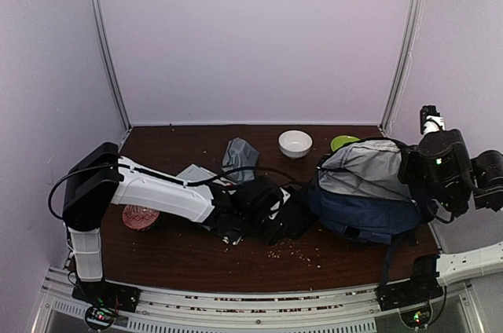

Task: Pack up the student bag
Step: Pick up the personal item from the center of the board.

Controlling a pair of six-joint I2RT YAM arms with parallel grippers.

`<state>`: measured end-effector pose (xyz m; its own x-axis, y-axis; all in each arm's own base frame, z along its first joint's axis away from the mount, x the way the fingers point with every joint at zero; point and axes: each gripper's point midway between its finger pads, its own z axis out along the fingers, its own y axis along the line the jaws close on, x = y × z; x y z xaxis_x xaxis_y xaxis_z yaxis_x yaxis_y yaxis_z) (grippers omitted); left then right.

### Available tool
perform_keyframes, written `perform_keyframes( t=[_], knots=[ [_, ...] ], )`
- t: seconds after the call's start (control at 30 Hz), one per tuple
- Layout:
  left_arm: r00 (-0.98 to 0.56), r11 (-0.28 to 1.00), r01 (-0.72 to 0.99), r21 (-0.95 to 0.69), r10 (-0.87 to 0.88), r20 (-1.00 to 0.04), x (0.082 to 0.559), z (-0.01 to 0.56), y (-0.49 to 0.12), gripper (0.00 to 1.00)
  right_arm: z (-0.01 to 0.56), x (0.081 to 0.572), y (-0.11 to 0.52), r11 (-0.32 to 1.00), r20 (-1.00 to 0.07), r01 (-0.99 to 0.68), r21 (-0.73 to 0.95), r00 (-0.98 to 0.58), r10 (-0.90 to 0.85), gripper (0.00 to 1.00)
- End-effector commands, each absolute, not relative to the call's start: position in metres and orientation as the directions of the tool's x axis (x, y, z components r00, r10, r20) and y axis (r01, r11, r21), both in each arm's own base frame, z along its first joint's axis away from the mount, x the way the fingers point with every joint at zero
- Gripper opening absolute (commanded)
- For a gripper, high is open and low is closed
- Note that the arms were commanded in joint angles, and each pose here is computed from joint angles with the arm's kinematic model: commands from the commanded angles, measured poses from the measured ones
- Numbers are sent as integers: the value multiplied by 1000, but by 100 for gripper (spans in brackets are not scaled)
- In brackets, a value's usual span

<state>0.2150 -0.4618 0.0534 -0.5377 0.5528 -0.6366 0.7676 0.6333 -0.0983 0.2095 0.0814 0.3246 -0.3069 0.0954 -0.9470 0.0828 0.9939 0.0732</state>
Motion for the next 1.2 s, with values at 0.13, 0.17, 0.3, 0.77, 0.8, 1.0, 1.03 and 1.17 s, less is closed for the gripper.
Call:
perform_keyframes(
  t=[0.13, 0.17, 0.3, 0.77, 0.8, 1.0, 1.03, 1.17],
  knots=[
    [-273, 580, 788, 208, 631, -726, 218, 102, -486, 97, 350, 208, 55, 979, -967, 171, 112, -210, 148, 0],
    [-260, 576, 786, 225, 637, -725, 219, 103, -489, 97, 350, 207, 54, 979, -966, 171, 114, -209, 149, 0],
    [-225, 553, 786, 277, 673, -705, 223, 94, -496, 98, 348, 207, 56, 978, -963, 164, 126, -214, 160, 0],
    [-196, 485, 834, 263, 706, -680, 212, 69, -515, 98, 344, 207, 56, 979, -961, 161, 129, -222, 163, 0],
    [-200, 484, 836, 258, 707, -678, 212, 66, -515, 98, 344, 207, 56, 978, -961, 161, 129, -222, 164, 0],
    [-208, 471, 845, 254, 727, -655, 210, 48, -518, 98, 340, 207, 58, 978, -959, 157, 135, -229, 169, 0],
    [-211, 474, 841, 260, 731, -649, 212, 45, -517, 98, 340, 207, 58, 978, -958, 155, 138, -230, 172, 0],
    [-233, 500, 811, 303, 752, -616, 220, 34, -510, 97, 341, 207, 58, 979, -958, 153, 138, -230, 171, 0]
  ],
)
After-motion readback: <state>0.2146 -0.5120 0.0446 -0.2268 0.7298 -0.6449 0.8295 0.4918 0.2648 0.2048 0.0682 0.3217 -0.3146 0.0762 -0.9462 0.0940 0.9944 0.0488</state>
